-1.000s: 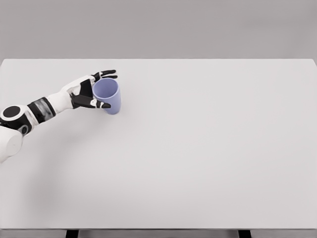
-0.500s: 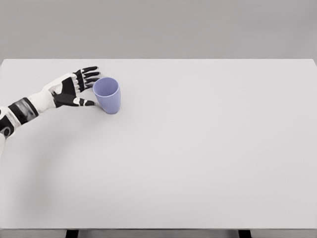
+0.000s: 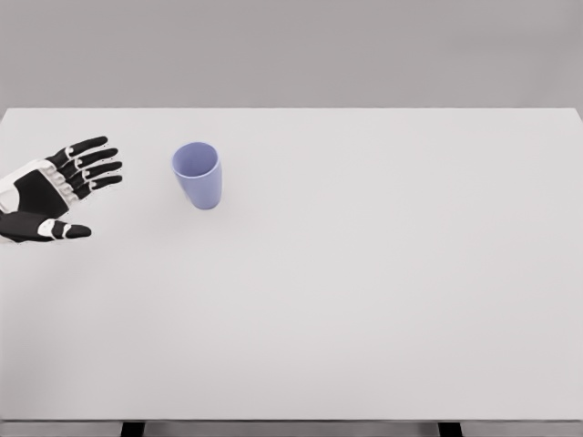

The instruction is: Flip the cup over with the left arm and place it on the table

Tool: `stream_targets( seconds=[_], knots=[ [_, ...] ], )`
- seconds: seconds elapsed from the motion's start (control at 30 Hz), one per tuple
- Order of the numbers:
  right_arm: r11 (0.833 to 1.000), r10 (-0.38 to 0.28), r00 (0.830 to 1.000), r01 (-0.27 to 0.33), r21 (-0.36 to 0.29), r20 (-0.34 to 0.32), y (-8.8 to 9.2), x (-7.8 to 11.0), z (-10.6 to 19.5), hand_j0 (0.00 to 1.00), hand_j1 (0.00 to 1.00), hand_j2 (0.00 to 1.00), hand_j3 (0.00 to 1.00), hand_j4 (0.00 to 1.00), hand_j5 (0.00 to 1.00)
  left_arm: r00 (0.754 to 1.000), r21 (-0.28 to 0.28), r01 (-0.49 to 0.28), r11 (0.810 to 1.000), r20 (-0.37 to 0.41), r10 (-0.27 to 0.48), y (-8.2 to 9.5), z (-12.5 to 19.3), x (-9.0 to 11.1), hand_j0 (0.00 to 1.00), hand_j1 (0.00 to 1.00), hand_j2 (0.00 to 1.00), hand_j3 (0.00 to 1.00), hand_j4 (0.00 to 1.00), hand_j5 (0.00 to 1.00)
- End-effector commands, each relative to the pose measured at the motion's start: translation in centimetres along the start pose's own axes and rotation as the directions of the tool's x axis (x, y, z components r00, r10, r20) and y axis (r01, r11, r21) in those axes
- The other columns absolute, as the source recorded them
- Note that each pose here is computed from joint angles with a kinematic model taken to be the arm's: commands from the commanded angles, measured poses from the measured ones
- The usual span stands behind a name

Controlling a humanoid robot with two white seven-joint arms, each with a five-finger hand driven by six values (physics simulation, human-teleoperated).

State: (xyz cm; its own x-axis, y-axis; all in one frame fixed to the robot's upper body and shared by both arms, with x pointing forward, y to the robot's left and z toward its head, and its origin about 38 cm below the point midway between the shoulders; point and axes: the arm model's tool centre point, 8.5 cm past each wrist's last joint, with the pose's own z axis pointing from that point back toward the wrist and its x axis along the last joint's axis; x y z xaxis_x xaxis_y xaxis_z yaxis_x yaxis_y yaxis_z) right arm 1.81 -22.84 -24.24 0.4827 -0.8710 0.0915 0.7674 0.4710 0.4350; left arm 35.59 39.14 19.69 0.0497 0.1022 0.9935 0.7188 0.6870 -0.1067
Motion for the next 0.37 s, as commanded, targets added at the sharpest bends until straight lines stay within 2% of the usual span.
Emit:
stream_targets(
  seconds=[0.0,0.07,0.17,0.27,0.33],
  knots=[
    [1.0,0.001,1.0,-0.001,0.001,0.0,0.0,0.0,0.0,1.0,1.0,1.0,1.0,1.0,1.0,0.993,-0.057,0.083,0.995,0.087,-0.078,-1.4,-0.6,4.0,1.0,1.0,1.0,1.0,1.0,1.0],
    [1.0,0.0,1.0,0.0,0.0,0.001,0.0,0.0,0.0,1.0,1.0,1.0,1.0,1.0,1.0,0.996,-0.07,0.067,0.995,0.061,-0.063,-2.0,-0.4,2.7,1.0,1.0,1.0,1.0,1.0,1.0],
    [1.0,0.001,1.0,-0.001,0.001,0.0,0.0,0.0,0.0,1.0,1.0,1.0,1.0,1.0,1.0,0.994,-0.114,0.102,0.988,0.044,-0.097,-3.2,-1.4,1.1,1.0,1.0,1.0,1.0,1.0,1.0],
    [1.0,0.001,1.0,-0.001,0.001,0.0,0.0,0.0,0.0,1.0,1.0,1.0,1.0,1.0,1.0,0.989,-0.159,0.147,0.976,0.033,-0.144,-4.3,-1.9,1.0,1.0,1.0,1.0,1.0,1.0,1.0],
    [1.0,0.001,1.0,-0.001,0.001,0.0,0.0,0.0,0.0,1.0,1.0,1.0,1.0,1.0,1.0,0.989,-0.171,0.147,0.974,0.041,-0.142,-4.8,-2.5,0.4,1.0,1.0,1.0,1.0,1.0,1.0]
  ],
)
